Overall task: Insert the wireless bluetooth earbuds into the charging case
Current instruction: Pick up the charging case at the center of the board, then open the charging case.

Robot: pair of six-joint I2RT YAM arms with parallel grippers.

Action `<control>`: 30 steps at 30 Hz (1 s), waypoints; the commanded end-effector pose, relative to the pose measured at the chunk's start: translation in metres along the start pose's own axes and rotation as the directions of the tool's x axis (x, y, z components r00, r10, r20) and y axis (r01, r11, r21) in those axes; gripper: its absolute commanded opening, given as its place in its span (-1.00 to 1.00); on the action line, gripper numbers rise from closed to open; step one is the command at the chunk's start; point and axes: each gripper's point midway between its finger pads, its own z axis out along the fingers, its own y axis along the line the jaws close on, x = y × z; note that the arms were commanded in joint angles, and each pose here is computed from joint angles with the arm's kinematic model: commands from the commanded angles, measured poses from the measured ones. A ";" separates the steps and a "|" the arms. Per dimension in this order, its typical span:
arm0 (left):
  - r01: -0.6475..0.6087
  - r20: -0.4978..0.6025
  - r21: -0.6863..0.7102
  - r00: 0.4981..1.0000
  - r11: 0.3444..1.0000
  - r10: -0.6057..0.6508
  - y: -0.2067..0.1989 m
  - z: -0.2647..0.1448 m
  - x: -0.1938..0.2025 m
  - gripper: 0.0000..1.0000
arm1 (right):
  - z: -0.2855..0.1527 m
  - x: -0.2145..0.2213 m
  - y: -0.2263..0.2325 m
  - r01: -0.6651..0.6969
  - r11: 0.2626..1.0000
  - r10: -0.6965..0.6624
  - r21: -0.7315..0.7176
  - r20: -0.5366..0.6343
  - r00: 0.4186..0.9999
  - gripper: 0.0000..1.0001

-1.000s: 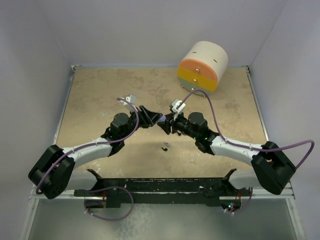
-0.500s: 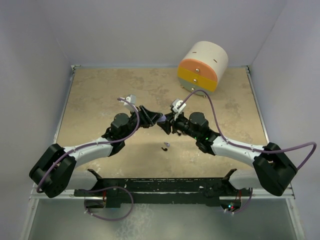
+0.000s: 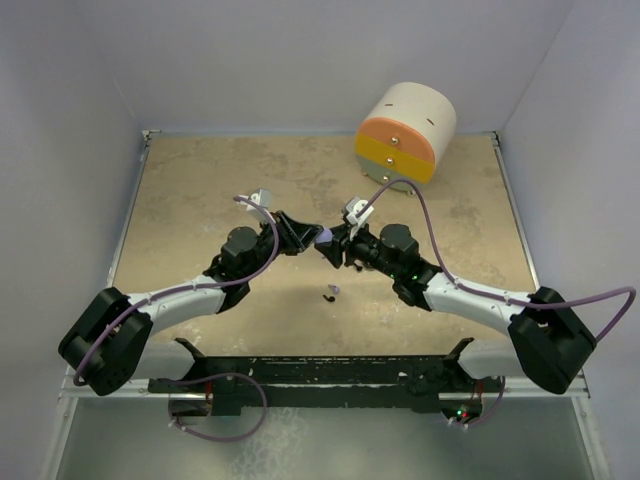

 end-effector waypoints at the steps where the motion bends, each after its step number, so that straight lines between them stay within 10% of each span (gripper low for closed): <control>1: -0.009 0.021 0.058 1.000 0.998 0.008 -0.013 -0.002 -0.004 -0.65 | 0.000 -0.041 0.005 0.014 1.000 -0.012 -0.016 0.108 0.994 -1.00; 6: -0.008 0.023 0.057 1.000 0.998 0.007 -0.013 -0.002 -0.004 -0.93 | 0.002 -0.041 0.003 0.006 1.000 -0.006 -0.005 0.102 0.995 -1.00; 16: 0.007 0.054 -0.003 0.999 1.000 -0.007 -0.003 0.000 -0.010 -1.00 | -0.006 -0.049 -0.004 -0.022 0.998 0.016 0.051 0.118 0.993 0.65; 30: 0.024 0.077 -0.025 0.997 0.999 -0.022 -0.005 0.009 -0.018 -1.00 | -0.040 -0.044 -0.040 -0.205 0.933 0.177 0.296 0.118 0.977 0.99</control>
